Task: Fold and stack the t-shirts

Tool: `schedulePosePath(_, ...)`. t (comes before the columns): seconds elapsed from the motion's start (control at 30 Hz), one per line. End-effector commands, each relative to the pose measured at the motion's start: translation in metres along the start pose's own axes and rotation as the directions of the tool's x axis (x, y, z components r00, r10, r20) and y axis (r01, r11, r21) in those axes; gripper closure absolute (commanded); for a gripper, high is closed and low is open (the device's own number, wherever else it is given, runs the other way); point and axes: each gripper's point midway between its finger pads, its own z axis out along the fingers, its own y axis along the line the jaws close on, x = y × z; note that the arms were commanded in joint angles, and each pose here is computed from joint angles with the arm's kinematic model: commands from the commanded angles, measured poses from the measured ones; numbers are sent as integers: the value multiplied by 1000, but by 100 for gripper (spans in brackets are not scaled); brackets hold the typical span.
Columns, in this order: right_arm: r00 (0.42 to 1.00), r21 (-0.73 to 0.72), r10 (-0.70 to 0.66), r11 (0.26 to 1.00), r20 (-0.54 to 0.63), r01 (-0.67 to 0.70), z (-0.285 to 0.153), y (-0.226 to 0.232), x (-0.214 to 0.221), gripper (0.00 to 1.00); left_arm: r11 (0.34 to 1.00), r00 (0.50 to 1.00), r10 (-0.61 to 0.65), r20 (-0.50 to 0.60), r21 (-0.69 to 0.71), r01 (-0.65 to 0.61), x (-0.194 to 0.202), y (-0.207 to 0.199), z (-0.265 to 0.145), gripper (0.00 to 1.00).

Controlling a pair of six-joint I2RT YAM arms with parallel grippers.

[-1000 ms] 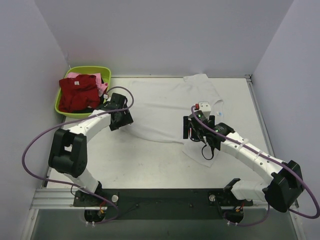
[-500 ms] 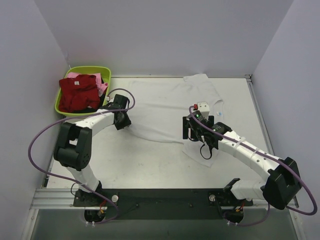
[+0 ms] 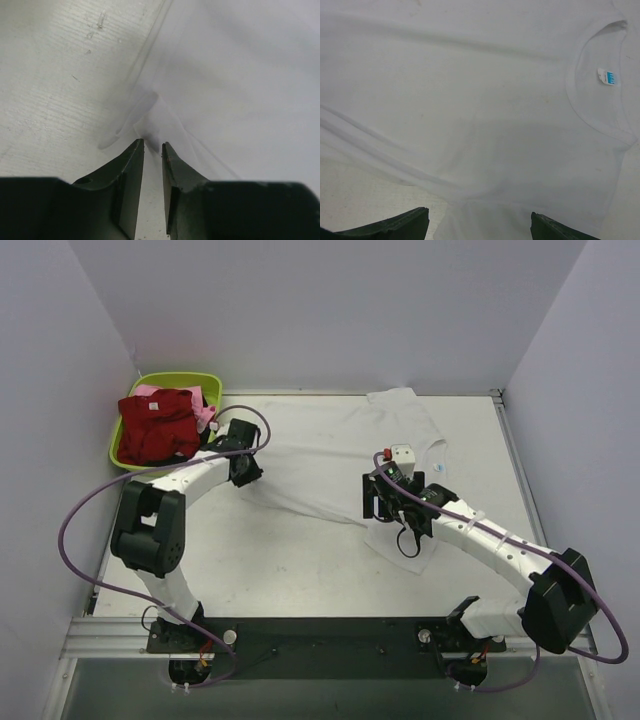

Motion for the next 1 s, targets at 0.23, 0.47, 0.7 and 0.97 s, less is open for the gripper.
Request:
schedulePosePath(0.23, 1000, 10, -21, 1000, -5, 21, 5, 0, 5, 18, 1000, 998, -27, 65, 14, 26, -23, -13, 6, 72)
schedulePosePath(0.47, 1000, 9, -28, 1000, -9, 28, 5, 0, 6, 18, 1000, 998, -18, 58, 9, 17, -18, -13, 9, 65)
schedulePosePath(0.7, 999, 1, -33, 999, -9, 33, 5, 3, 5, 18, 997, 994, -37, 108, 65, 30, -36, -23, -21, 25)
schedulePosePath(0.97, 999, -5, -34, 999, -14, 34, 5, 6, 6, 18, 994, 989, -48, 138, 106, 33, -48, -30, -46, 25)
